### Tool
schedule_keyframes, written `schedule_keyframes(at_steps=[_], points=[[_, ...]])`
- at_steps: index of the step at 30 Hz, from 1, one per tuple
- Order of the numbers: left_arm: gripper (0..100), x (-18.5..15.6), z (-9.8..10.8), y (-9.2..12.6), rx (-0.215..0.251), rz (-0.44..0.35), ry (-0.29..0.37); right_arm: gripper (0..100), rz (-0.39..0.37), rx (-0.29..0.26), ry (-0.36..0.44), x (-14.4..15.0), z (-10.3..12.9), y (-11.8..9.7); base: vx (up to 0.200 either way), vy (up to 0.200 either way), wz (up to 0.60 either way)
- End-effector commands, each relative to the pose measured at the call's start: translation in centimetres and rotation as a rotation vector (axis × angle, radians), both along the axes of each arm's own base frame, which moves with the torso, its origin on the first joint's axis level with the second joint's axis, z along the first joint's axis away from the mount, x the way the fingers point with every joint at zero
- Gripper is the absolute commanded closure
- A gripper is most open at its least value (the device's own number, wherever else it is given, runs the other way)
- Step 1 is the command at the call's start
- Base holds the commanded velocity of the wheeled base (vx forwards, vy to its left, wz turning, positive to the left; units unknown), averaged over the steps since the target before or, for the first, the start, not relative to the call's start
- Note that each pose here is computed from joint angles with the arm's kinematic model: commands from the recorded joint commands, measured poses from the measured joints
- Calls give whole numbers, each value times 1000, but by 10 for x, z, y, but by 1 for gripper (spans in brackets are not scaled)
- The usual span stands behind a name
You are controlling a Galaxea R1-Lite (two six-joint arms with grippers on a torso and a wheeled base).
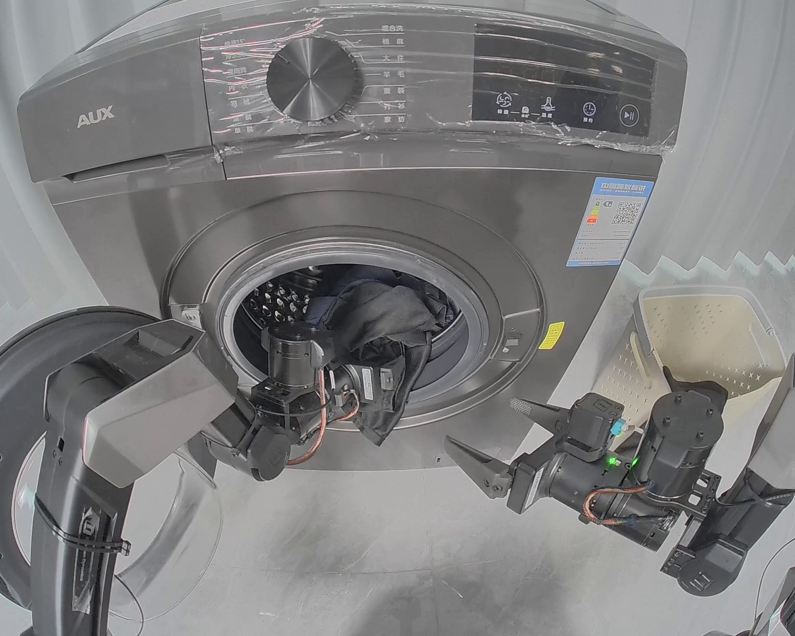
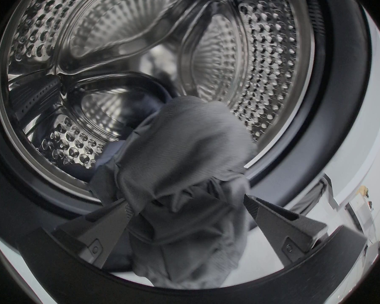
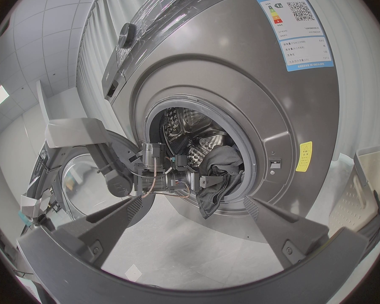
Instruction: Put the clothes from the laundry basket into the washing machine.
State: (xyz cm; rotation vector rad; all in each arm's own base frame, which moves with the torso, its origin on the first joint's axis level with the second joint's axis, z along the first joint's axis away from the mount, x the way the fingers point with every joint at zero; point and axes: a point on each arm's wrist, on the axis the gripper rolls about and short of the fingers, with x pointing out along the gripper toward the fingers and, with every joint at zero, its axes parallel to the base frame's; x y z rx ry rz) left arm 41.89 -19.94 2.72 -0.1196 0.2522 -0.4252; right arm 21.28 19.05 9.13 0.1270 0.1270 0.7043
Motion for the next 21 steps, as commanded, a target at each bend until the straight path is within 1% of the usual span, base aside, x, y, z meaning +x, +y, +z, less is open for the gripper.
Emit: schedule_keyframes(at_steps=[1,2,5,7,10,14,17,18,21], points=[[0,-19,11,-6,22,-46,11,0,1,-5,4,-1,-1,-1,0,0,0],[0,-19,8,-6,30,-48,14,0,1,-6,6,-2,-1,-1,0,0,0],[0,-15,-8,-6,62,-47,28,0,13,-4,3,-4,-1,2,0,0,0],[0,-9,-16,-5,70,-42,30,0,17,-5,4,-5,-1,2,0,0,0],[0,-3,-24,-6,73,-38,30,0,18,-6,6,-5,-2,3,0,0,0],[0,3,-26,-9,68,-34,19,0,18,-5,4,-5,-1,3,0,0,0],[0,10,-28,-12,62,-28,-4,0,18,-6,6,-5,-2,3,0,0,0],[100,11,-29,-13,62,-28,-5,0,18,-6,6,-5,-2,3,0,0,0],[100,13,-31,-14,67,-29,-15,0,18,-6,6,-5,-2,3,0,0,0]])
